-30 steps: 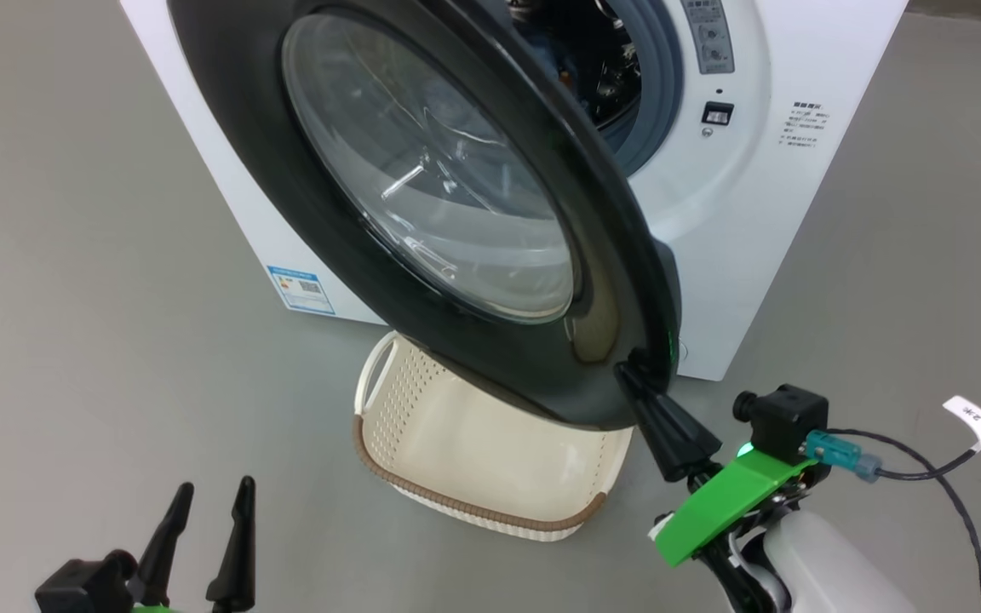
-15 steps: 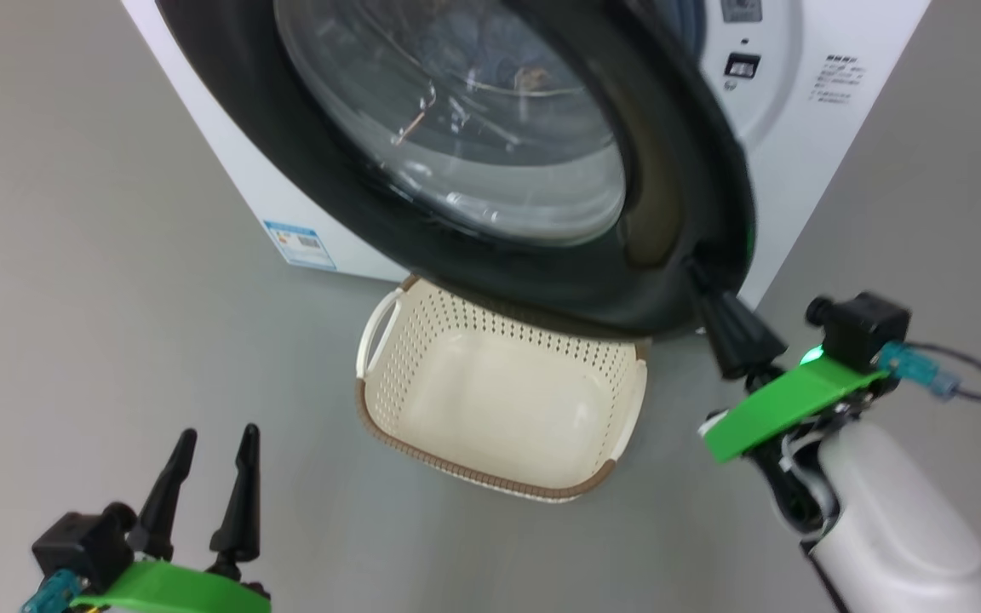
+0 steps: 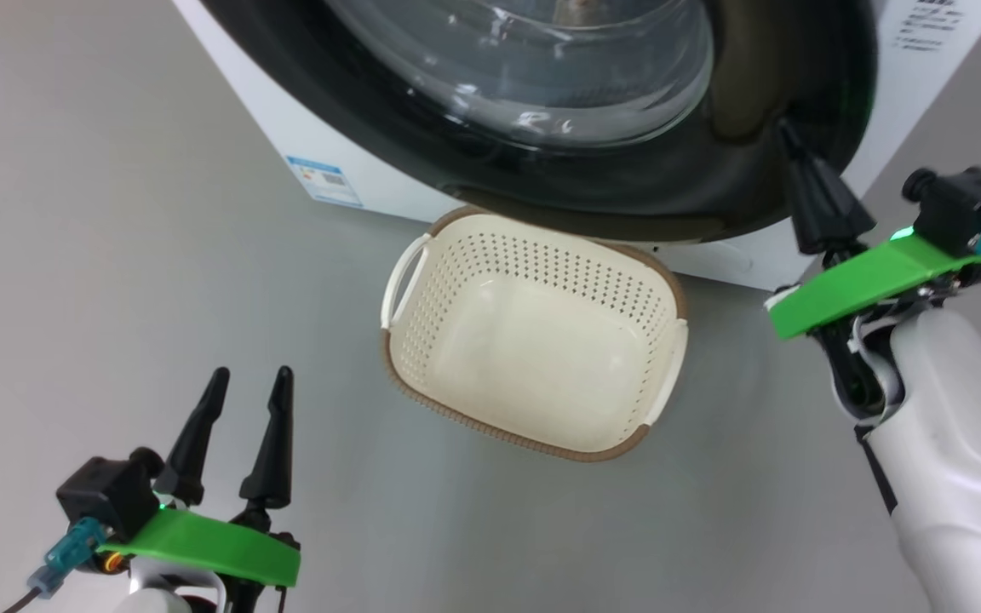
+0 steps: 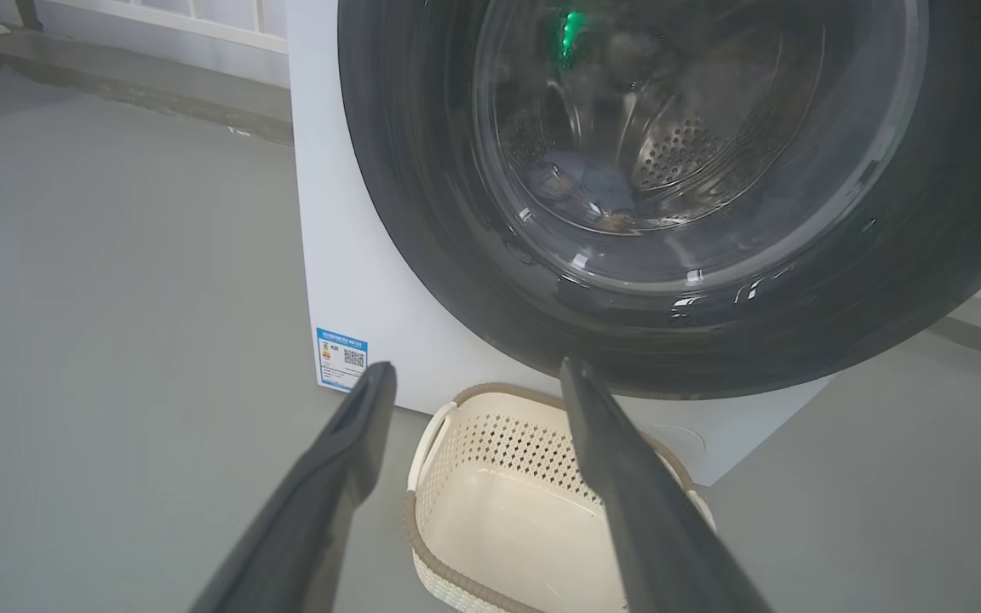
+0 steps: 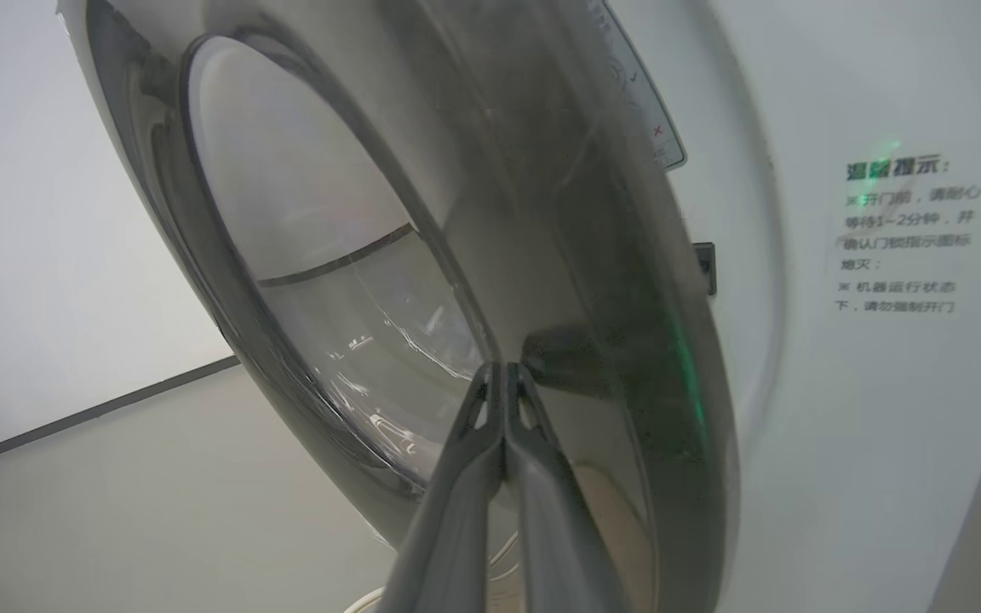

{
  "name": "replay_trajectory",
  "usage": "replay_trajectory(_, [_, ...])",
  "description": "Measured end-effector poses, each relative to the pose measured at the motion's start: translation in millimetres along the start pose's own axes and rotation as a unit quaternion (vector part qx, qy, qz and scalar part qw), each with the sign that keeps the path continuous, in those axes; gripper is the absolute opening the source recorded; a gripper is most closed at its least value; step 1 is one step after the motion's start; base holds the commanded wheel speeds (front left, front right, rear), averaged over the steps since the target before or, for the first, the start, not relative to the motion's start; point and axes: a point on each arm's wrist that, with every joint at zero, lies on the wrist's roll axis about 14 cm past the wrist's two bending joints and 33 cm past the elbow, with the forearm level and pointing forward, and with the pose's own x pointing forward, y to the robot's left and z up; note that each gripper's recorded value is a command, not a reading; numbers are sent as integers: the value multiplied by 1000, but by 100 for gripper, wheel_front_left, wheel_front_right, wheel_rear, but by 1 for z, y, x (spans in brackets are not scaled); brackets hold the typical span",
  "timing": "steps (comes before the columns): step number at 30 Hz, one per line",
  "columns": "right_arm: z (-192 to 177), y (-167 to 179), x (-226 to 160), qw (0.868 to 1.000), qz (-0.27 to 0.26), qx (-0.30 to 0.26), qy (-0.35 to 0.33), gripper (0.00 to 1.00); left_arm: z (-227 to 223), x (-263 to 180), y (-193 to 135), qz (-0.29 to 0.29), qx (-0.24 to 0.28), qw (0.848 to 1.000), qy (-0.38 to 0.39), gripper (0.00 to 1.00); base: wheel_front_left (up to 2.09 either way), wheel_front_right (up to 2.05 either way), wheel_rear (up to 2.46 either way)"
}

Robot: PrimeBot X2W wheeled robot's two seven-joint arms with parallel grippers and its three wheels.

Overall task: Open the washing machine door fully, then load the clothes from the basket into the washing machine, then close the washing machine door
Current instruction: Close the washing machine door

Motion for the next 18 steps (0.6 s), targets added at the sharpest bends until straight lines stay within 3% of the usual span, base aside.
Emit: replay_trajectory(18, [20, -17, 44, 999, -21, 9, -46, 0, 0, 4, 6, 8, 9, 1000, 4, 100, 0, 0, 0])
